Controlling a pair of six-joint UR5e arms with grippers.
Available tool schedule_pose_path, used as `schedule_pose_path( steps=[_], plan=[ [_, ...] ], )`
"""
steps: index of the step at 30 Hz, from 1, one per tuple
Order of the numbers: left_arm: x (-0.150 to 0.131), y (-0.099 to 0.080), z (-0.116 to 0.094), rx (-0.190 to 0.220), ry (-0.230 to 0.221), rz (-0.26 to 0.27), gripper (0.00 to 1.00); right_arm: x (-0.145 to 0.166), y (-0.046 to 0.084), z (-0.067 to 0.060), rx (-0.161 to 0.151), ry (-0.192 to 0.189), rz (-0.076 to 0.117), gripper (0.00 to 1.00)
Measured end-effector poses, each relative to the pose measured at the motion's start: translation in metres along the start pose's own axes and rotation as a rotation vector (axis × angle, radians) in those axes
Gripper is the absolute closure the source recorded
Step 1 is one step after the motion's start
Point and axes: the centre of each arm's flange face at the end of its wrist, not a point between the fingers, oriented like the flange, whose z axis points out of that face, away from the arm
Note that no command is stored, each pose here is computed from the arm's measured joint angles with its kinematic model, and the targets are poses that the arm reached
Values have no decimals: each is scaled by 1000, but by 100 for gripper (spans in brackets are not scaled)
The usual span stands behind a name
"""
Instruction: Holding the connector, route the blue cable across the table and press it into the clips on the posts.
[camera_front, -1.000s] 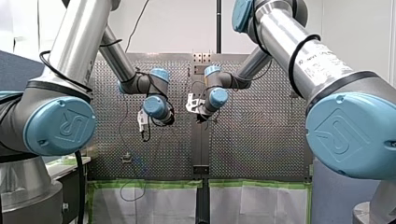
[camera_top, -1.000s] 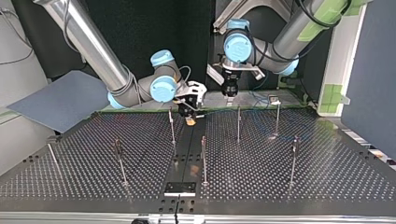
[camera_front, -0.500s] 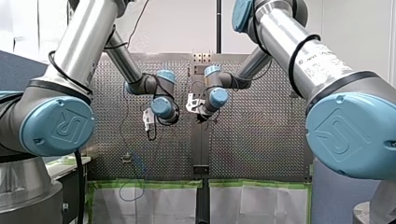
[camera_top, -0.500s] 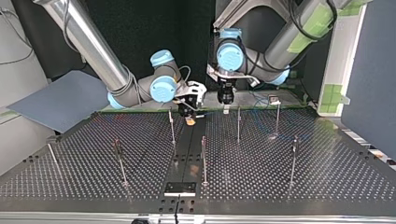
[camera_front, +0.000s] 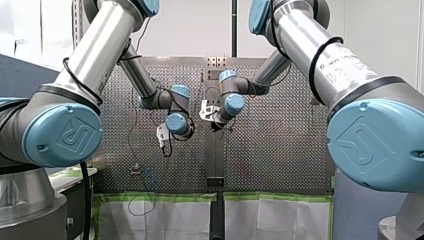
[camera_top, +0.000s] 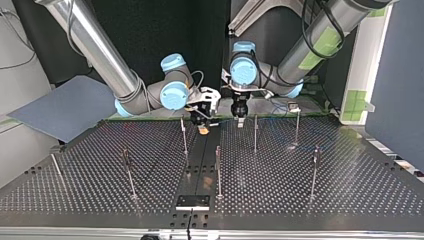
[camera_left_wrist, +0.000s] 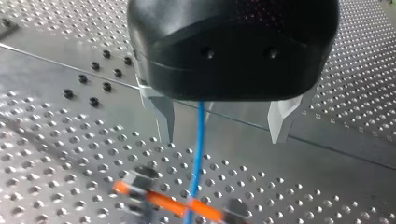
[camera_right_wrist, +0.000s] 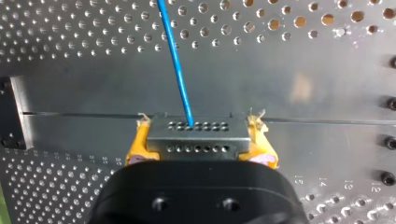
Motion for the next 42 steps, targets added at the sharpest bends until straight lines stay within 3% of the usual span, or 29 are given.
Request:
schedule_pose_path(
  steps=[10, 11, 12, 13, 14, 15, 16, 17, 18, 19, 20, 31, 33, 34, 36, 37, 39, 42],
  plan=[
    [0, -8, 28, -11, -28, -22, 0, 0, 1, 0, -1, 0, 0, 100],
    [-2, -9, 30, -15, -30, -22, 5, 0, 1, 0, -1, 0, 0, 100],
    [-3, -9, 30, -18, -31, -22, 20, 0, 1, 0, -1, 1, 1, 100],
    [-4, -9, 31, -23, -31, -22, 20, 1, 1, 0, -2, 1, 1, 100],
    [-4, -9, 31, -31, -30, -20, 42, 1, 2, 0, -2, 1, 1, 100],
    [-4, -9, 30, -37, -29, -18, 58, 1, 2, 0, -2, 1, 1, 100],
    [-4, -9, 30, -43, -29, -17, 58, 1, 2, 0, -2, 2, 1, 100],
    [-4, -9, 29, -51, -29, -15, 81, 1, 2, 0, -2, 2, 1, 100],
    [-4, -9, 29, -57, -29, -14, 93, 1, 2, 0, -2, 2, 1, 100],
    [-4, -8, 29, -63, -30, -14, 93, 1, 2, 0, -2, 2, 1, 100],
    [-5, -8, 28, -71, -31, -14, 100, 2, 2, 0, -2, 2, 1, 100],
    [-2, -9, 22, -87, 4, 8, 100, 4, 5, 0, -6, -2, 3, 100],
    [-2, -10, 20, -86, 13, 13, 89, 4, 5, 0, -7, -1, 3, 100],
    [-2, -10, 19, -85, 15, 14, 89, 4, 5, 0, -7, -1, 4, 100],
    [-2, -12, 18, -81, 20, 15, 62, 4, 6, 0, -8, -1, 4, 100],
    [-2, -12, 18, -78, 21, 16, 62, 4, 6, 0, -9, -2, 4, 100],
    [-2, -14, 17, -65, 26, 15, 37, 4, 7, 0, -10, -2, 5, 100],
    [-1, -15, 17, -51, 33, 13, 40, 4, 7, 0, -11, -3, 5, 100]
  ],
)
